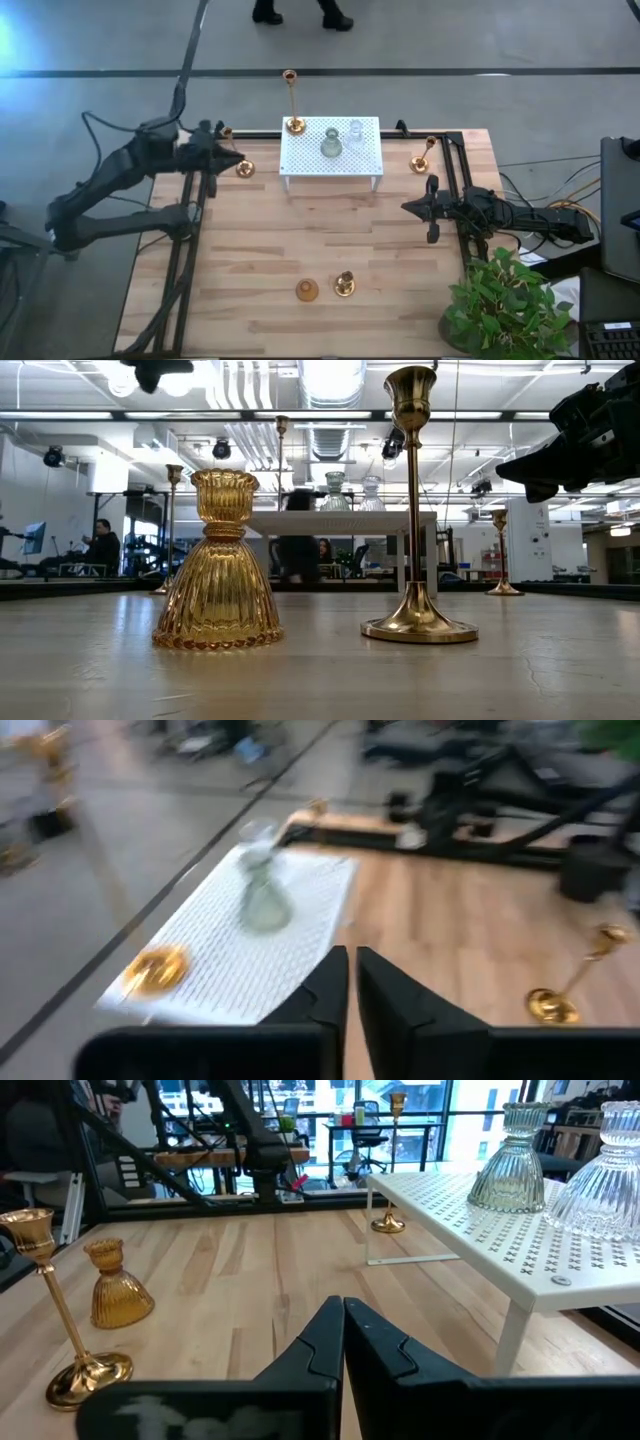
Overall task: Pick & Place candle stick holders
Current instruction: Put the yellow glass candle holder on the shelf
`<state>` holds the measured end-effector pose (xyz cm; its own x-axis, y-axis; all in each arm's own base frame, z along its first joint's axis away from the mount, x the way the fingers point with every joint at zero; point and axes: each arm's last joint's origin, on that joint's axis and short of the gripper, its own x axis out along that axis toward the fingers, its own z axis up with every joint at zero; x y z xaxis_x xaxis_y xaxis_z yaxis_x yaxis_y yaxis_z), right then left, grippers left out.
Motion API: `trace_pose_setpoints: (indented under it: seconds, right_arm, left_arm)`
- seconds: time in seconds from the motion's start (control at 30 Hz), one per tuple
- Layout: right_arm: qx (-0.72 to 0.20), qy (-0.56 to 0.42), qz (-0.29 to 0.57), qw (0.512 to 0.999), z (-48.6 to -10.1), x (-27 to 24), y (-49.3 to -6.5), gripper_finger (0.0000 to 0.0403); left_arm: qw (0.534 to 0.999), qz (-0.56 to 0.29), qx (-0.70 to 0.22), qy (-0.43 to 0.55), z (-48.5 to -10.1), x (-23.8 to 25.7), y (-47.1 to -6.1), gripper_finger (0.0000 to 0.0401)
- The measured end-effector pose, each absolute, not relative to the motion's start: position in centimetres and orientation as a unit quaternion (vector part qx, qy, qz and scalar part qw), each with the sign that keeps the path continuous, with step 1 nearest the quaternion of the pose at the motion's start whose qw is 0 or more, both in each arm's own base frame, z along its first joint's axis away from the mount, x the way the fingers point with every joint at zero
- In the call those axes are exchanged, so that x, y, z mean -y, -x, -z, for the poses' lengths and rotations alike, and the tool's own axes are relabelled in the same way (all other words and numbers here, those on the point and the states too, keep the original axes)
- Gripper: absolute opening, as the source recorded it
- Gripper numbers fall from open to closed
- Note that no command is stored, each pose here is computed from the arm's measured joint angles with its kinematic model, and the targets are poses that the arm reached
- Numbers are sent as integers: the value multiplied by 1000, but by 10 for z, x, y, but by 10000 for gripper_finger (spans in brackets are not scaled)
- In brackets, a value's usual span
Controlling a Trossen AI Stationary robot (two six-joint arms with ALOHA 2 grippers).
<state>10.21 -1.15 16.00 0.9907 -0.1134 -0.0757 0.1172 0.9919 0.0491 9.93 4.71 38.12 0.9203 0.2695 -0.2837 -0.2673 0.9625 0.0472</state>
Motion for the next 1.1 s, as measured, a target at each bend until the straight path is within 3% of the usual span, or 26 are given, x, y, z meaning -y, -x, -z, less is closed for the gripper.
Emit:
trace_pose_setpoints:
  seconds: [0.13, 0.27, 0.47, 0.6, 0.83, 1.1]
  right_arm:
    - [-36, -27, 58, 997, -160, 12, -102, 8]
    - [-36, -27, 58, 997, -160, 12, -102, 9]
    - [-36, -27, 58, 997, -160, 12, -102, 9]
    - [-37, -27, 58, 997, -160, 12, -102, 8]
    - [-37, -27, 58, 997, -160, 12, -102, 9]
    - [-37, -27, 58, 997, -160, 12, -102, 9]
  left_arm:
    - [970, -186, -156, 31, -370, -38, -86, 6]
    - [965, -182, -167, 85, -343, -32, -82, 5]
    - [962, -64, -226, 137, -286, -21, -94, 3]
    - [964, 7, -219, 148, -264, -12, -108, 2]
    - [963, 131, -222, 82, -229, 23, -135, 1]
    - [962, 171, -212, 0, -204, 60, -155, 1]
